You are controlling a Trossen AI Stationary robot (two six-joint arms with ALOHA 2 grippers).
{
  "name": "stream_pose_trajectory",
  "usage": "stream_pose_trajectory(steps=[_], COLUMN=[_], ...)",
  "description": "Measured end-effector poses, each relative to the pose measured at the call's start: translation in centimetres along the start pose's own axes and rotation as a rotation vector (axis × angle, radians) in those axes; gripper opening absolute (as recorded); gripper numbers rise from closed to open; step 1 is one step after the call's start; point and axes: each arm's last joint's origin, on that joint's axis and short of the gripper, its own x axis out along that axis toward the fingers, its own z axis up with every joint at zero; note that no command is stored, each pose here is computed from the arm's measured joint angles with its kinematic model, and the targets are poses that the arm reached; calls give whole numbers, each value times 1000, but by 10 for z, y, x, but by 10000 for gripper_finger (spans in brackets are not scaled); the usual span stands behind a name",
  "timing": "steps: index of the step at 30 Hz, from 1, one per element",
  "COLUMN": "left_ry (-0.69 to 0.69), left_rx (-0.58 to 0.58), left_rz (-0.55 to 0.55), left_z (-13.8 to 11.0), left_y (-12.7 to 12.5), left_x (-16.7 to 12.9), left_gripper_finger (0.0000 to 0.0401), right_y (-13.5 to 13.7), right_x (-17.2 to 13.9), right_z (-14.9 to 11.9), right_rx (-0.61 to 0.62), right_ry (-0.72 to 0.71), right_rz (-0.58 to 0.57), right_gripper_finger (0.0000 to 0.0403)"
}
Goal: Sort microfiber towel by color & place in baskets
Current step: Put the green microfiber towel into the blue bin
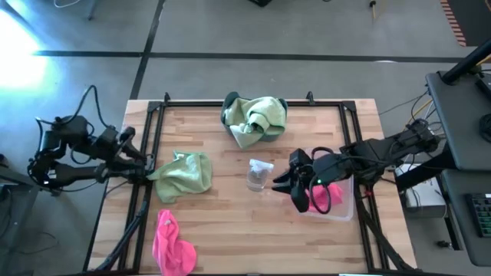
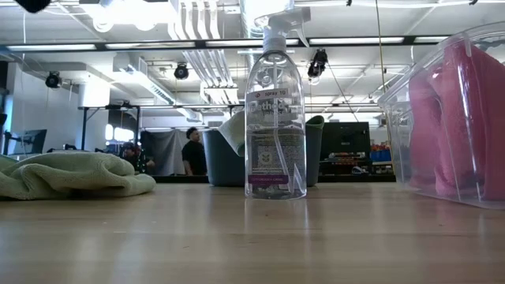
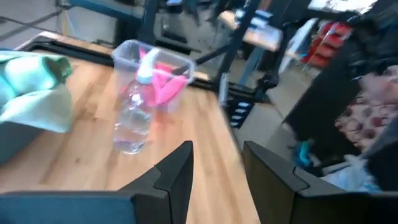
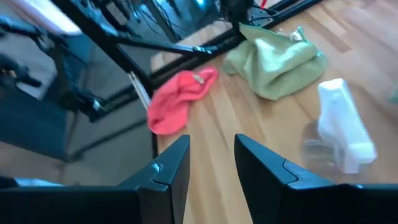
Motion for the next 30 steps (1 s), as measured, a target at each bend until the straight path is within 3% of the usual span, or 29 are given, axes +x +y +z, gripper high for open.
stream_pose_trajectory(steps=[2, 7, 9, 13, 16, 23, 30], left_ry=[-1, -27, -33, -10, 85, 315, 285], left_rx=[13, 46, 38, -40, -120, -310, -348], left_rz=[101, 483, 560, 584, 637, 785, 762], left_z=[-3, -6, -6, -8, -17, -43, -55], left_y=[6, 21, 23, 27, 33, 47, 59], left_x=[4, 8, 9, 14, 20, 33, 54], left_gripper_finger=[126, 126, 126, 126, 126, 126, 126], right_y=[4, 5, 3, -4, -9, -23, -39], right_x=[-1, -9, -12, -19, -23, -33, -45], right_z=[5, 16, 21, 29, 36, 56, 75], right_rx=[-41, -138, -178, -280, -359, -493, -539], right_ry=[28, 128, 148, 173, 197, 231, 208], right_rz=[-24, -150, -232, -399, -494, -542, -584], right_gripper_finger=[118, 116, 117, 118, 115, 113, 110])
